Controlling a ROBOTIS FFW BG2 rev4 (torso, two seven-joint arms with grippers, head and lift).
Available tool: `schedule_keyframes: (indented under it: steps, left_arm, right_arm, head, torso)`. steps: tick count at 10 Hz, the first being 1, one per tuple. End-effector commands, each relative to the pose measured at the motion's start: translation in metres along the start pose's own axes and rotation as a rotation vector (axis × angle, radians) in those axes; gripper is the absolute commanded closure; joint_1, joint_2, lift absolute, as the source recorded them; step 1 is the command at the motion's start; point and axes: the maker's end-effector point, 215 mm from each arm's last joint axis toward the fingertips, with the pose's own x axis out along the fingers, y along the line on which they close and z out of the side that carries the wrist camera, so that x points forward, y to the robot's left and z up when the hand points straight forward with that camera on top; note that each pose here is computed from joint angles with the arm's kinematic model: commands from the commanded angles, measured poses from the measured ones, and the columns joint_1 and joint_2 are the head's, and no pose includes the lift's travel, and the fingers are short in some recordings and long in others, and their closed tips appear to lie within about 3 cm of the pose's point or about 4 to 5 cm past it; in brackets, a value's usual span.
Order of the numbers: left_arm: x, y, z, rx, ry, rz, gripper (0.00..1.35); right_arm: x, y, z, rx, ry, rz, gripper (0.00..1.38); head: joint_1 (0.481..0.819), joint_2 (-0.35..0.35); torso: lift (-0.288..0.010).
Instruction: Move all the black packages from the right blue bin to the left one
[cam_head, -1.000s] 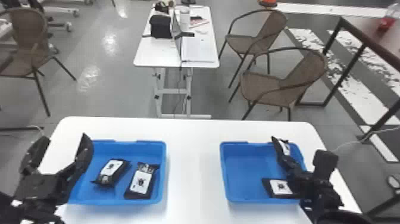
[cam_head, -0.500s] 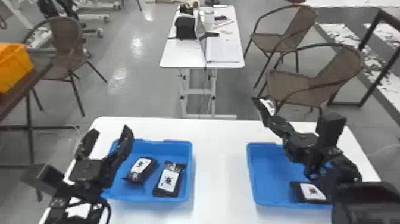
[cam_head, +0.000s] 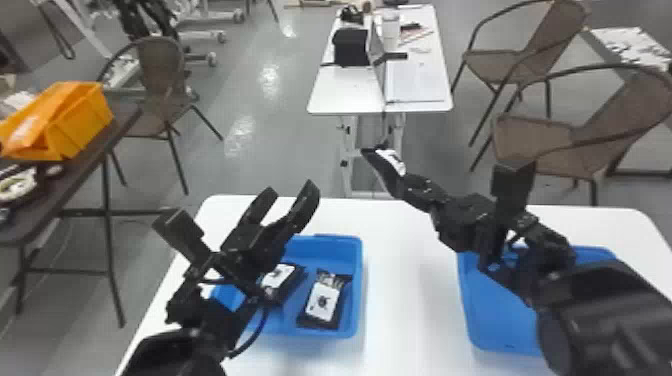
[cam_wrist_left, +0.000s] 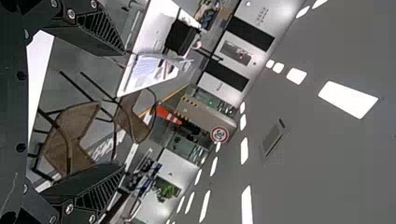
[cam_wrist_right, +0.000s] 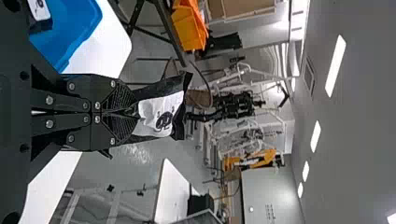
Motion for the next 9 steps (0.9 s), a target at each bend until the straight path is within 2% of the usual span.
schedule_keyframes:
  steps: [1, 3, 5, 9]
  left_arm:
    - [0.014, -0.014, -0.005, 0.003, 0.045, -0.044, 0.16]
    - [0.024, -0.028, -0.014, 0.013, 0.089, -0.079, 0.16]
    - [0.027, -0.032, -0.025, 0.008, 0.128, -0.09, 0.16]
    - [0.038, -0.035, -0.035, -0.007, 0.125, -0.1, 0.17]
  right_arm:
    - [0.021, 0.038, -0.001, 0.006, 0.005, 0.093, 1.24]
    - [0.038, 0.075, 0.0, 0.01, 0.004, 0.178, 1.24]
    - [0.046, 0.091, 0.004, -0.003, 0.012, 0.225, 1.24]
    - [0.053, 0.111, 0.004, -0.033, 0.033, 0.284, 1.24]
  head:
    - [0.695, 0.148]
    - [0.695, 0.181]
    - [0.695, 0.201]
    - [0.695, 0.218]
  torso:
    - [0.0]
    - [0.0]
    - [0.0]
    - [0.0]
